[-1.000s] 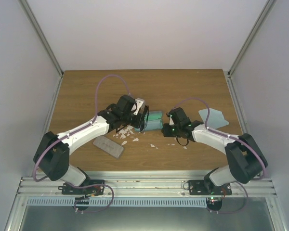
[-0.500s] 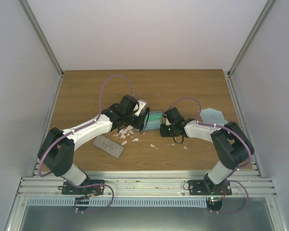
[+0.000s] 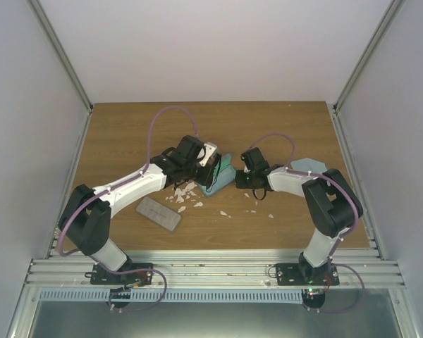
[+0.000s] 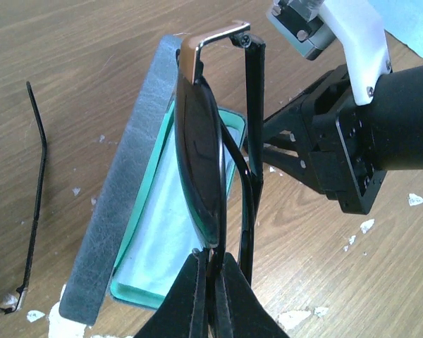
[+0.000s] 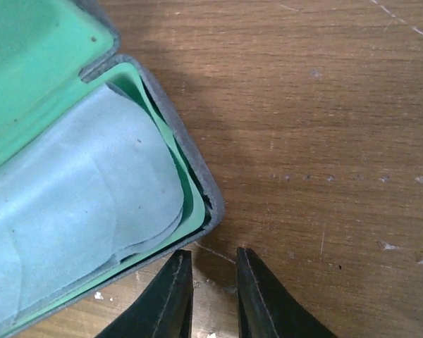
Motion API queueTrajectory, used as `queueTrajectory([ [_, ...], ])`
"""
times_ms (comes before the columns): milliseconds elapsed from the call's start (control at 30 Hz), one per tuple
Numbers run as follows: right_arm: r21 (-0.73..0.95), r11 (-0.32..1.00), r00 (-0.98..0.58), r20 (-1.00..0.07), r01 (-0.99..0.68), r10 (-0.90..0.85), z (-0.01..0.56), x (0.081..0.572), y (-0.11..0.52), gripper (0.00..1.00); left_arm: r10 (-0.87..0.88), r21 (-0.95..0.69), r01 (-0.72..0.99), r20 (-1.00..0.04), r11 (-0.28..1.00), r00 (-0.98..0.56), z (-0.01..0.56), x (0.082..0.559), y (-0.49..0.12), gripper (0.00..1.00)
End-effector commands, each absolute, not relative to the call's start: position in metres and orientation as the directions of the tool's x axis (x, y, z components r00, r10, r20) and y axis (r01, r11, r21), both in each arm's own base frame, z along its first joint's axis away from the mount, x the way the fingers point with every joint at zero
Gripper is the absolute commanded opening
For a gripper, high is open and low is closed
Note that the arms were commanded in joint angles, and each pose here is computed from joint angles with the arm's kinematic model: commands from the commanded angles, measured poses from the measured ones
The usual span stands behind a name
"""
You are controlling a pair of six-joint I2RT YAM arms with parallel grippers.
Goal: Organize the sunglasses
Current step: Adjust the sunglasses case at the center of the board, then place the sunglasses in the sunglasses case.
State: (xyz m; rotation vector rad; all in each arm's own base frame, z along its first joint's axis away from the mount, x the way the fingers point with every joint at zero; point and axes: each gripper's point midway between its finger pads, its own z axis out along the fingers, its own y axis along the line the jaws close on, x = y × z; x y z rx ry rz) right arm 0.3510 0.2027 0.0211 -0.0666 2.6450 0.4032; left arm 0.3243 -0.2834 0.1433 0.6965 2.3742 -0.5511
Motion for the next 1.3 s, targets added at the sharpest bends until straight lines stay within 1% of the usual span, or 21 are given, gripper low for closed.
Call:
queueTrajectory([
  [0,0.277,0.950,-0.871,-0.491,-0.144,0.011,0.033,0.360,0.204,0.24,0.338,-0.230,0.606,-0.657,0.761,-0.674,0.152,0.330,-0.294,0.00],
  [67,0.291,0.943,-0.863,-0.506,-0.158,0.012,0.043,0.356,0.204,0.29,0.335,-0.242,0.601,-0.648,0.762,-0.684,0.150,0.330,-0.296,0.00],
  [133,0.295,0.942,-0.860,-0.510,-0.158,0.015,0.051,0.350,0.201,0.30,0.336,-0.244,0.599,-0.642,0.763,-0.689,0.148,0.330,-0.297,0.00],
  [233,0.310,0.937,-0.860,-0.509,-0.162,0.020,0.060,0.339,0.197,0.30,0.346,-0.229,0.597,-0.636,0.769,-0.690,0.146,0.331,-0.298,0.00],
  [400,0.393,0.895,-0.859,-0.512,-0.213,0.020,0.077,0.326,0.211,0.27,0.373,-0.170,0.579,-0.615,0.797,-0.694,0.141,0.337,-0.295,0.00],
  [567,0.449,0.863,-0.856,-0.515,-0.233,0.036,0.086,0.331,0.229,0.27,0.421,-0.108,0.590,-0.599,0.800,-0.681,0.134,0.340,-0.295,0.00],
  [700,0.494,0.841,-0.855,-0.513,-0.220,0.077,0.097,0.346,0.247,0.27,0.467,-0.049,0.602,-0.581,0.797,-0.666,0.129,0.344,-0.294,0.00],
  [900,0.569,0.788,-0.855,-0.507,-0.235,0.111,0.108,0.357,0.269,0.27,0.512,-0.028,0.633,-0.562,0.773,-0.649,0.120,0.345,-0.300,0.00],
  [1033,0.609,0.760,-0.871,-0.476,-0.228,0.121,0.104,0.355,0.276,0.27,0.534,0.023,0.626,-0.548,0.779,-0.644,0.114,0.351,-0.298,0.00],
  [1267,0.628,0.755,-0.888,-0.437,-0.186,0.144,0.091,0.352,0.275,0.27,0.572,0.074,0.633,-0.516,0.771,-0.637,0.107,0.354,-0.301,0.00],
])
